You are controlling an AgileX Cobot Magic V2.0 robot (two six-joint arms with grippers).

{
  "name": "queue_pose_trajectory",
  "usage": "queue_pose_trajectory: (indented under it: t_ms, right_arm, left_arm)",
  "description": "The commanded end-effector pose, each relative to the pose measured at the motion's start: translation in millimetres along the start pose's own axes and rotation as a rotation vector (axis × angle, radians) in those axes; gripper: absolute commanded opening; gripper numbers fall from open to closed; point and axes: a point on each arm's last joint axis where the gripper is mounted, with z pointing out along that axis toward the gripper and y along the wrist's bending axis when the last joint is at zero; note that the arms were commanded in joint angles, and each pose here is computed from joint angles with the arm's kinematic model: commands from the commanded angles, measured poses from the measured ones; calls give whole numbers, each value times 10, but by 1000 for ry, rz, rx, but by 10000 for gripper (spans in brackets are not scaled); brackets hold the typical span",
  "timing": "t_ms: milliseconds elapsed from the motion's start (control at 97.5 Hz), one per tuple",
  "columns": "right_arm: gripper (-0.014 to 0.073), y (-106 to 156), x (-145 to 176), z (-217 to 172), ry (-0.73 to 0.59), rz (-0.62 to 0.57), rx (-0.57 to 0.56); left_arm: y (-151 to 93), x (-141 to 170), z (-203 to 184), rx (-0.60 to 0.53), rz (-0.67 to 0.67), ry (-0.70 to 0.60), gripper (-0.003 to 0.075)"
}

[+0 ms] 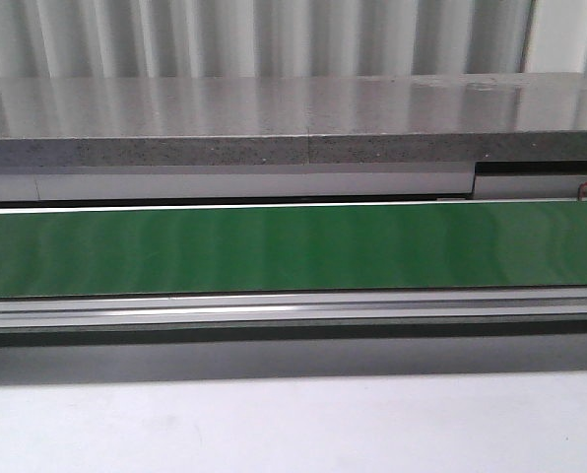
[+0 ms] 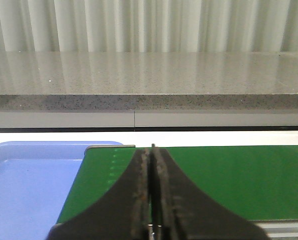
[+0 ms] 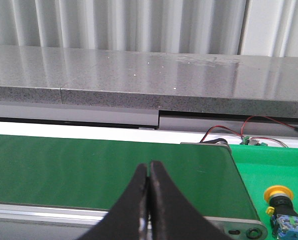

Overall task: Move button from right to left
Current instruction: 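Move the right gripper toward the yellow button on the green tray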

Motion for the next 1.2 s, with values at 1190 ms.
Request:
queue_pose_trajectory:
  t_ms: [1190]
  right_arm:
    - [-68, -11, -1609, 360, 520, 17, 31]
  left_arm:
    - [-17, -1, -19, 23, -7, -86, -20]
